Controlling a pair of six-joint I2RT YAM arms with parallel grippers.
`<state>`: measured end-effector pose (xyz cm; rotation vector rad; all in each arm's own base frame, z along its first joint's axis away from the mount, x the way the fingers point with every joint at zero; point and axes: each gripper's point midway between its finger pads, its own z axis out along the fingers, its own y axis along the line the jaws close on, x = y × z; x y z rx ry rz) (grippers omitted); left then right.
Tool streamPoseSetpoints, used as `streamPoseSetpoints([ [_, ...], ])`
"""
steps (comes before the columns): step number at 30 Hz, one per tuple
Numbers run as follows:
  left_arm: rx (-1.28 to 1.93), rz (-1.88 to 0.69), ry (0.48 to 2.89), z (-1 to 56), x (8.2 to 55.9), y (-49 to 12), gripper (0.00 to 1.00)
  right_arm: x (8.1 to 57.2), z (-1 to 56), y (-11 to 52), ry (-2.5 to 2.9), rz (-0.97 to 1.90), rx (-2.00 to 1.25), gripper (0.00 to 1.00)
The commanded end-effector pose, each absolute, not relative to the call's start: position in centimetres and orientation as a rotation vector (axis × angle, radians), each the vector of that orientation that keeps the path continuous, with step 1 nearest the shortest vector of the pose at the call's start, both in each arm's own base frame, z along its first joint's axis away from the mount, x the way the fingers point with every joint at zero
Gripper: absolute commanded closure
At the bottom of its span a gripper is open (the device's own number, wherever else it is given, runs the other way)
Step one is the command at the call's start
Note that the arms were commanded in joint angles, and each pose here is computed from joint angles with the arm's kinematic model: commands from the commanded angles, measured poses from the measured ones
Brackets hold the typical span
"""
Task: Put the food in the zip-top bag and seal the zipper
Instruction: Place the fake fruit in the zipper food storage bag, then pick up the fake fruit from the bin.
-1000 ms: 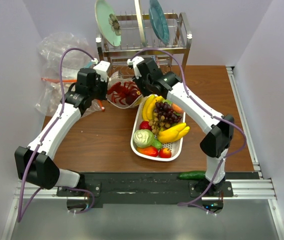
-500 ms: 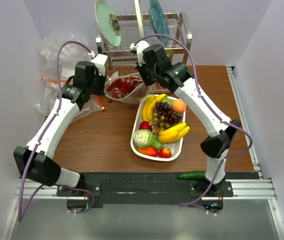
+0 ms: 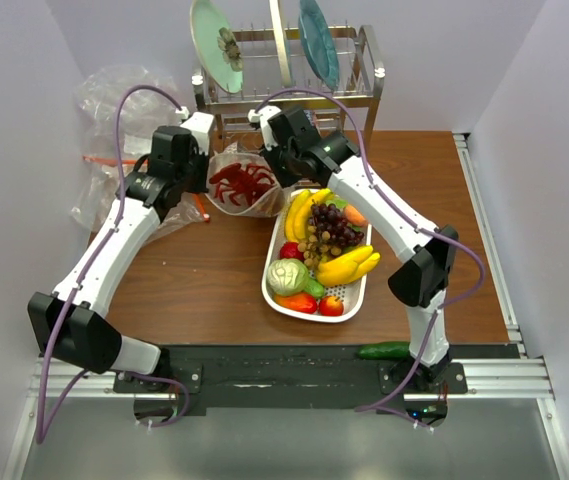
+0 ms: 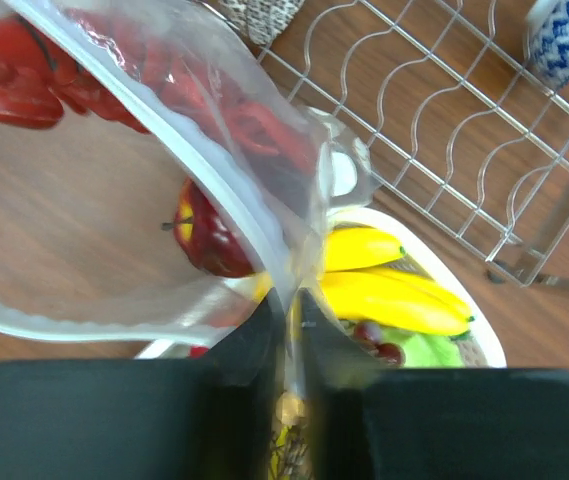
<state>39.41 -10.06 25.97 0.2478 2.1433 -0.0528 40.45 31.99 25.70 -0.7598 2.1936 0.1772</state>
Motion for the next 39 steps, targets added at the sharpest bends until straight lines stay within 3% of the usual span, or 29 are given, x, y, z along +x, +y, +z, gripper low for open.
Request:
streamPoseSetpoints([
  [1,0.214,-0.059,2.092,26.1,39.9,-9.8,1.00,39.6,29.7,32.6,2.111,0.308,-0.701,0.59],
  [7,0.227,-0.073,2.092,26.1,40.1,-10.1,1.00,36.4,30.5,30.8,2.112,0.361,-0.678,0.38],
  [9,0.233,-0.080,2.093,26.1,40.0,-10.2,1.00,35.0,32.2,29.5,2.081,0.383,-0.647,0.36],
  [18,0.246,-0.091,2.099,26.0,39.9,-10.4,1.00,27.6,29.1,23.3,2.207,0.372,-0.510,0.40],
  [26,0.264,-0.116,2.106,25.7,39.7,-10.7,1.00,20.2,21.4,20.5,2.483,0.422,-0.456,0.41],
  [39,0.276,-0.118,2.108,24.9,39.2,-10.6,1.00,18.8,15.8,21.3,2.578,0.443,-0.482,0.34],
])
